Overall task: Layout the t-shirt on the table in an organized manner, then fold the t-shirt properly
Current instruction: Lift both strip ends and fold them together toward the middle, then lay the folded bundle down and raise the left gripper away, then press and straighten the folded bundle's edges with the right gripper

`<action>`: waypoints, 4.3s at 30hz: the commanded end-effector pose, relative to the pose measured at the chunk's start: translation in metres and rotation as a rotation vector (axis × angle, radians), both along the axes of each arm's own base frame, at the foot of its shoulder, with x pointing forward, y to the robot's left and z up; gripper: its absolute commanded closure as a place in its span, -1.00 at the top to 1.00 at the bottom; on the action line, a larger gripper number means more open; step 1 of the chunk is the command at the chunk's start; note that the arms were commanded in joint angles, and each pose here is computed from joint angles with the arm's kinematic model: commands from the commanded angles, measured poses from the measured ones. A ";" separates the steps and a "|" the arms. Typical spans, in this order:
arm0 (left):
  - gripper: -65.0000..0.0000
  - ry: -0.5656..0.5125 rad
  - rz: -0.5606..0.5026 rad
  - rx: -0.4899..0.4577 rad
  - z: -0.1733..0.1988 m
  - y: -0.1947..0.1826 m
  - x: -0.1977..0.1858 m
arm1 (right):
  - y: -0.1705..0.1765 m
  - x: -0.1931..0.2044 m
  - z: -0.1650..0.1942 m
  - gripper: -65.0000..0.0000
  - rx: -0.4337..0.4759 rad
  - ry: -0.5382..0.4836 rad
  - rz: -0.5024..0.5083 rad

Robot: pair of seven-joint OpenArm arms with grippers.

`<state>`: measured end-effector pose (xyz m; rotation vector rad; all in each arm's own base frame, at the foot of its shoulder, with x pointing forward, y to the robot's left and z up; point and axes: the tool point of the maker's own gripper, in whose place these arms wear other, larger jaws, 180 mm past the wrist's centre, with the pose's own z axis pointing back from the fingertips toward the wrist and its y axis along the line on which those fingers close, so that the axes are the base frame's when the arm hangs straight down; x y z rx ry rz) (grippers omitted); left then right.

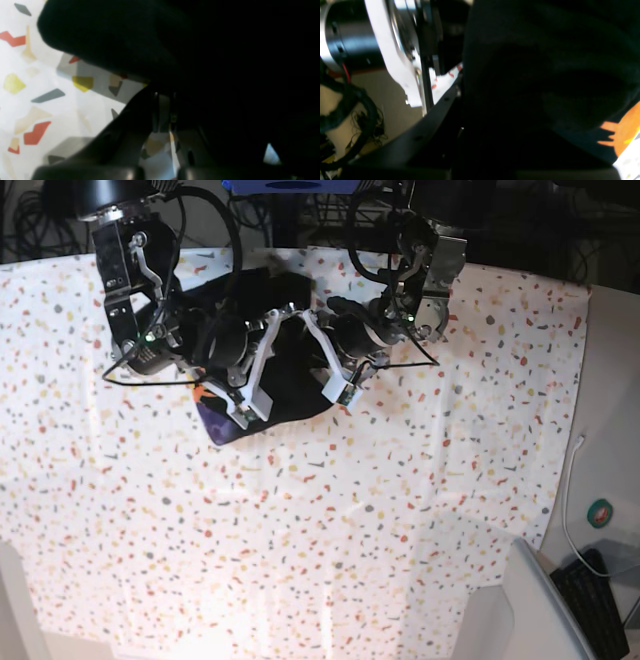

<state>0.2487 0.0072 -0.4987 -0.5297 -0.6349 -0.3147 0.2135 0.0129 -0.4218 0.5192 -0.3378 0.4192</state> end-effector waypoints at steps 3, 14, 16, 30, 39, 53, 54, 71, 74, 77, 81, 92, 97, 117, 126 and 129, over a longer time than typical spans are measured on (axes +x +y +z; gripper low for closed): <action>-1.00 0.011 0.004 0.064 -0.006 0.013 0.000 | 0.005 0.012 0.011 -1.00 0.032 -0.041 -0.006; -1.00 0.011 0.006 0.062 -0.006 0.014 0.001 | -0.001 0.022 0.013 -1.00 0.021 -0.024 -0.089; -1.00 0.011 0.028 0.064 -0.005 0.020 0.003 | -0.002 0.022 0.012 -1.00 0.020 -0.020 -0.097; -1.00 0.025 0.074 0.070 -0.009 0.035 0.001 | 0.000 0.029 0.015 -1.00 0.040 -0.052 -0.124; -1.00 -0.020 0.069 0.070 0.004 0.033 0.003 | -0.002 0.032 0.015 -1.00 0.041 -0.040 -0.175; -1.00 0.004 0.229 0.170 0.000 0.123 -0.025 | -0.001 0.029 0.014 -0.73 0.044 -0.031 -0.176; -1.00 0.000 0.252 0.189 0.002 0.138 -0.028 | -0.001 0.029 0.014 -0.45 0.044 -0.031 -0.176; -1.00 0.072 0.544 0.256 0.007 0.301 -0.100 | 0.029 0.027 0.036 0.30 0.097 -0.081 -0.113; -1.00 0.068 0.542 0.255 0.008 0.300 -0.099 | 0.043 0.023 0.041 0.30 0.107 -0.094 -0.064; -1.00 0.057 0.545 0.244 0.008 0.297 -0.092 | 0.062 0.021 0.050 0.30 0.128 -0.106 -0.013; -1.00 0.073 0.553 0.231 0.003 0.296 -0.093 | 0.078 0.020 0.077 0.30 0.161 -0.189 0.051; -1.00 0.075 0.557 0.237 0.003 0.299 -0.095 | -0.004 0.061 0.085 -0.90 0.100 -0.320 -0.174; -1.00 0.072 0.558 0.236 0.004 0.299 -0.094 | -0.039 0.075 0.063 -1.00 0.065 -0.292 -0.288; -1.00 0.074 0.553 0.234 0.003 0.296 -0.095 | 0.051 0.068 0.016 -1.00 0.061 -0.186 -0.118; -1.00 0.072 0.556 0.238 0.004 0.298 -0.095 | 0.042 0.071 0.045 -1.00 0.076 -0.279 -0.099; -1.00 0.071 0.553 0.237 0.004 0.297 -0.095 | 0.018 0.084 0.044 -1.00 0.068 -0.277 -0.194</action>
